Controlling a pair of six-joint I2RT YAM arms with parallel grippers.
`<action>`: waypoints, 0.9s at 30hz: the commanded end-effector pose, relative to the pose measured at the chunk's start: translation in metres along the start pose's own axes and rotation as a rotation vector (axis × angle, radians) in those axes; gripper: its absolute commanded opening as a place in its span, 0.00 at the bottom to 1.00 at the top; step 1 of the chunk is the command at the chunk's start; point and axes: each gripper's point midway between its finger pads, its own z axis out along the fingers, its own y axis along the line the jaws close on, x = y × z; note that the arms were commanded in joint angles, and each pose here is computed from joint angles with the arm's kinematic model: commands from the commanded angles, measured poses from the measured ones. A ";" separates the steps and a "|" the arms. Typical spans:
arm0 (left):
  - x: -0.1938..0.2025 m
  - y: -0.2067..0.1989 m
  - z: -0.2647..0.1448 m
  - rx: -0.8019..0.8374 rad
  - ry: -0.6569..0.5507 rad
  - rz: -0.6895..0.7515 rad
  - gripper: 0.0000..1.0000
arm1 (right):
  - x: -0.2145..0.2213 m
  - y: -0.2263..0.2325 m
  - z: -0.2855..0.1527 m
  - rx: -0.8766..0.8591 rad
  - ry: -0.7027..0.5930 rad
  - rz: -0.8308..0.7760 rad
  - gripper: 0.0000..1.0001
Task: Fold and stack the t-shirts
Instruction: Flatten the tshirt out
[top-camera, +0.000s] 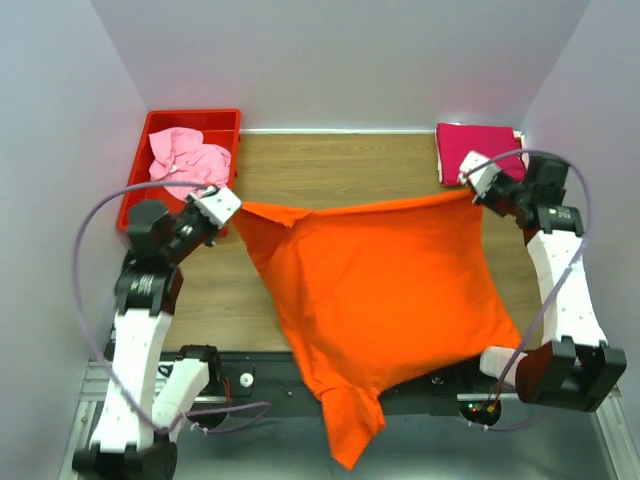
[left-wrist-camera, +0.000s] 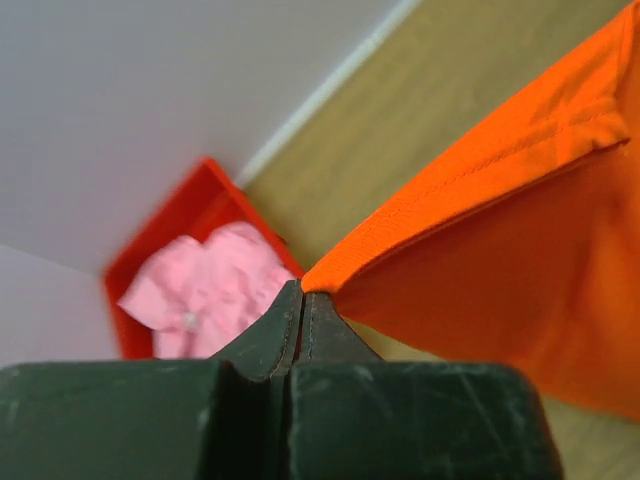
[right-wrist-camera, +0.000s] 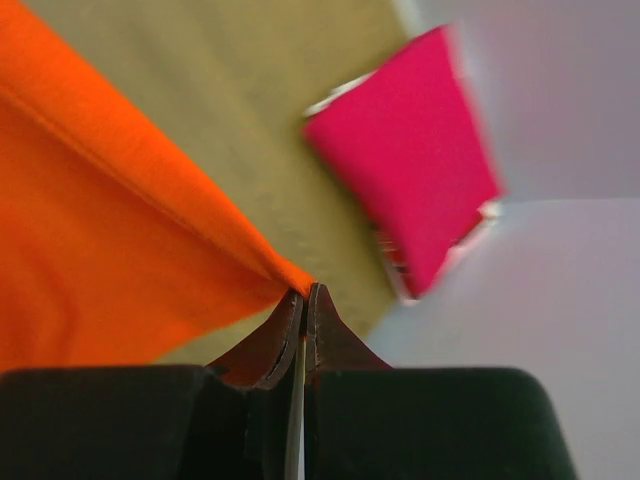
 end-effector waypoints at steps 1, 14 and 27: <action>0.043 -0.007 0.052 0.057 0.040 -0.050 0.00 | 0.014 0.024 0.043 -0.048 -0.059 -0.103 0.01; 0.114 0.016 0.191 -0.014 0.289 -0.183 0.00 | 0.078 0.009 0.170 -0.084 0.101 0.101 0.01; 0.088 0.051 0.202 -0.083 0.266 -0.193 0.00 | 0.084 -0.016 0.173 -0.008 0.162 0.167 0.01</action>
